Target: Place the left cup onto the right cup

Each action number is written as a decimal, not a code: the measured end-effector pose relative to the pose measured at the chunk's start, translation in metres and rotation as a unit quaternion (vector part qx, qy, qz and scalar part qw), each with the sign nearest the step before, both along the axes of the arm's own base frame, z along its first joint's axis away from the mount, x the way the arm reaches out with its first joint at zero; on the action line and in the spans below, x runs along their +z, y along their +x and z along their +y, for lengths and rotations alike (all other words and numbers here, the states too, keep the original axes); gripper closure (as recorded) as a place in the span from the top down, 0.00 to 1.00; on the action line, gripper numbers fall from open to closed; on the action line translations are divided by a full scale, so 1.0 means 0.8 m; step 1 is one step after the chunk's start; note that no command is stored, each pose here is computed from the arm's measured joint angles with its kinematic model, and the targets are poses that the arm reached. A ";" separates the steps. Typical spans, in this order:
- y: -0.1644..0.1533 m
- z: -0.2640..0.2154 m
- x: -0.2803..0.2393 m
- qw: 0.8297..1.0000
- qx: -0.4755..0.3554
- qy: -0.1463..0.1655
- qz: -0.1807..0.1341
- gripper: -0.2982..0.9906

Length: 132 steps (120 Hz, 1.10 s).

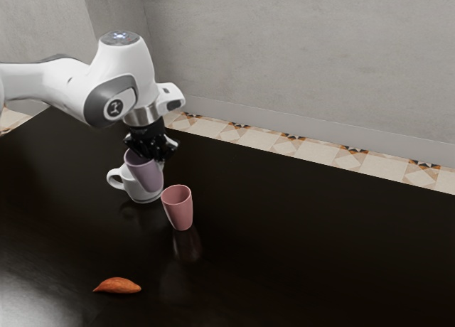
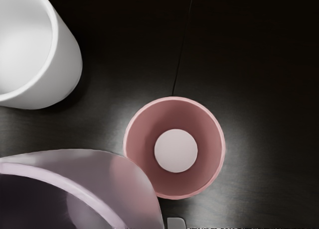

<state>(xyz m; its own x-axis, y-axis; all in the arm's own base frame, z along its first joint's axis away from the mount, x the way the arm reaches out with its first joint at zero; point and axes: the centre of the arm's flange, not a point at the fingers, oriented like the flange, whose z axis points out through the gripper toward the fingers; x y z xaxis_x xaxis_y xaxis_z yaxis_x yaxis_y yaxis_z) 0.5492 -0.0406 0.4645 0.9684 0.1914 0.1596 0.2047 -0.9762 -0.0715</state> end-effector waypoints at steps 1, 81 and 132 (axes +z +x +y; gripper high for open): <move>0.000 0.000 0.001 1.000 0.000 0.000 0.001 0.16; 0.036 -0.024 -0.012 1.000 0.011 -0.009 0.028 0.16; 0.059 -0.045 -0.041 0.999 0.005 -0.013 0.042 0.16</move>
<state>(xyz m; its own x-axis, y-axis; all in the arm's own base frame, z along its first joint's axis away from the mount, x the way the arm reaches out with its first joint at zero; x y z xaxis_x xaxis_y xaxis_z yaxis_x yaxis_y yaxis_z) 0.5961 -0.0764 0.4319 0.9764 0.2035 0.0719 0.2081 -0.9760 -0.0637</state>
